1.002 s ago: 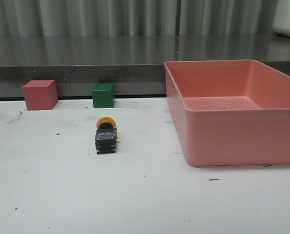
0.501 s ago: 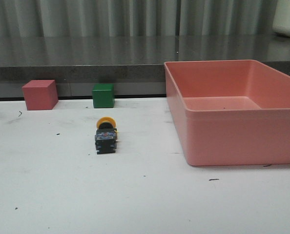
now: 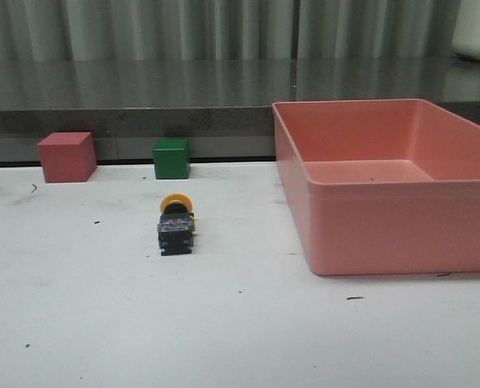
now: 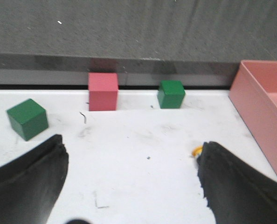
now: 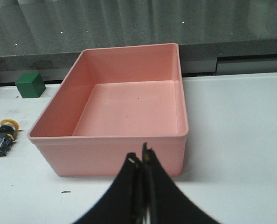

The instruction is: Place and stand button with both arms

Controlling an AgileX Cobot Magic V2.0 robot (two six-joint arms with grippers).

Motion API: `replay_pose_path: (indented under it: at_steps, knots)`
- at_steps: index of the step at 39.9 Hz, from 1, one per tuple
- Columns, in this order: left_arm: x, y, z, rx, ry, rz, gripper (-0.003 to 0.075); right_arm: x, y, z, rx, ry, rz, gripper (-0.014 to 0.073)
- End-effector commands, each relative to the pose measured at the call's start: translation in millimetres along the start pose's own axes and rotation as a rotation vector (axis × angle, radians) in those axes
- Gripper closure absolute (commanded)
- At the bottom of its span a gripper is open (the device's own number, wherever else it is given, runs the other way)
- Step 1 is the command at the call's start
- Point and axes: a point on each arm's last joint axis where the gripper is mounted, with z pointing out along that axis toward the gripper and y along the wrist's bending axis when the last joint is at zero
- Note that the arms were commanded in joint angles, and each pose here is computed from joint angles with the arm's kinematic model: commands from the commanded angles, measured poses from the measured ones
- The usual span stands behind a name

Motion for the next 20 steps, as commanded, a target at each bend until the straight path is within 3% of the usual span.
replay_pose_path:
  at_steps: [1,12,20]
  knots:
    - [-27,-17,16,0.075,-0.004,0.007,0.0174,-15,2,-3,-0.011,-0.093,-0.026,0.0665]
    - [-38,-79,92,0.231,0.318,0.101,0.0174,-15,2,-3,-0.011,-0.093,-0.026,0.0665]
    - [-37,-104,145,0.241,0.546,0.016,0.0174,-15,2,-3,-0.011,-0.093,-0.026,0.0665]
